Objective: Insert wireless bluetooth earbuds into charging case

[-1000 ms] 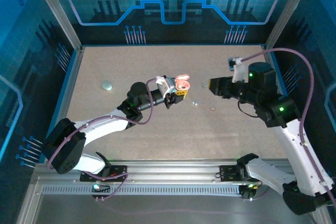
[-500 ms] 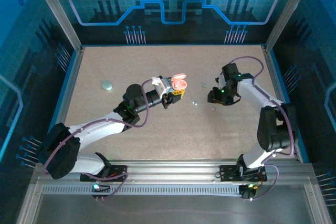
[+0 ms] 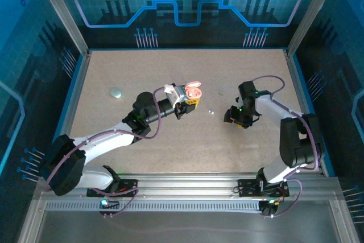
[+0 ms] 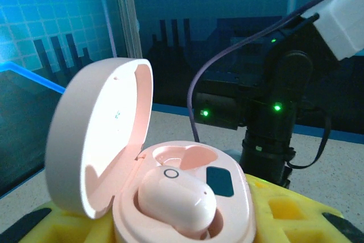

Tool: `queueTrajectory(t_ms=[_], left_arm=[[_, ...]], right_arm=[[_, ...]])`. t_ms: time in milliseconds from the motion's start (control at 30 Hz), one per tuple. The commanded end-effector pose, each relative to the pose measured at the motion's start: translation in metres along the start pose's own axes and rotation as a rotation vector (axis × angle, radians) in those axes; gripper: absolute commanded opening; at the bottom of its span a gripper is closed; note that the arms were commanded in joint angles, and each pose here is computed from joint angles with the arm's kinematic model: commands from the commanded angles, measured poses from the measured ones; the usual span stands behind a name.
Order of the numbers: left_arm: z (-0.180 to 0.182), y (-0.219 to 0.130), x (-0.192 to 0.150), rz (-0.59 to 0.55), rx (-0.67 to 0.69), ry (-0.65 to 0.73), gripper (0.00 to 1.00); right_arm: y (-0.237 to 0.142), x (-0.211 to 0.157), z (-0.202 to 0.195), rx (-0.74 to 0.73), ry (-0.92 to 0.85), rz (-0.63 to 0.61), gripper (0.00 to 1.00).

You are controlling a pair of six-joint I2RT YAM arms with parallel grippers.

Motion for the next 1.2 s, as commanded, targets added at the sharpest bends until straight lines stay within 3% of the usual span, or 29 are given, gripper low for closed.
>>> queueTrajectory(t_ms=[0,367,467,733,1167], left_arm=[[-0.003,-0.001,0.004,-0.026,-0.015,-0.005,0.32],[-0.003,-0.002,0.006,-0.027,-0.012,-0.002,0.32],[-0.004,-0.003,0.006,-0.024,-0.013,-0.002,0.32],[-0.004,-0.003,0.008,-0.023,-0.015,0.003,0.32],[-0.005,-0.002,0.008,-0.013,-0.024,-0.005,0.32]], right_arm=[[0.004,0.007,0.009,0.076,0.069,-0.052,0.54],[0.025,0.027,0.007,0.032,0.099,-0.058,0.51],[0.023,0.033,0.005,0.018,0.101,-0.108,0.48],[0.024,0.052,0.008,-0.009,0.049,-0.134,0.4],[0.032,0.067,0.02,0.022,-0.058,-0.119,0.36]])
Point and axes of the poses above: each hand's point on the last joint's axis, 136 mm out from that joint toward the fingers, its own y axis out along the fingers, its own z axis along the line the jaws close on, x = y × z, the point moved 6 cm from there along -y, back along the fingers, and after that the axes turned 5 degrees about -y, right-handed, at the moved point
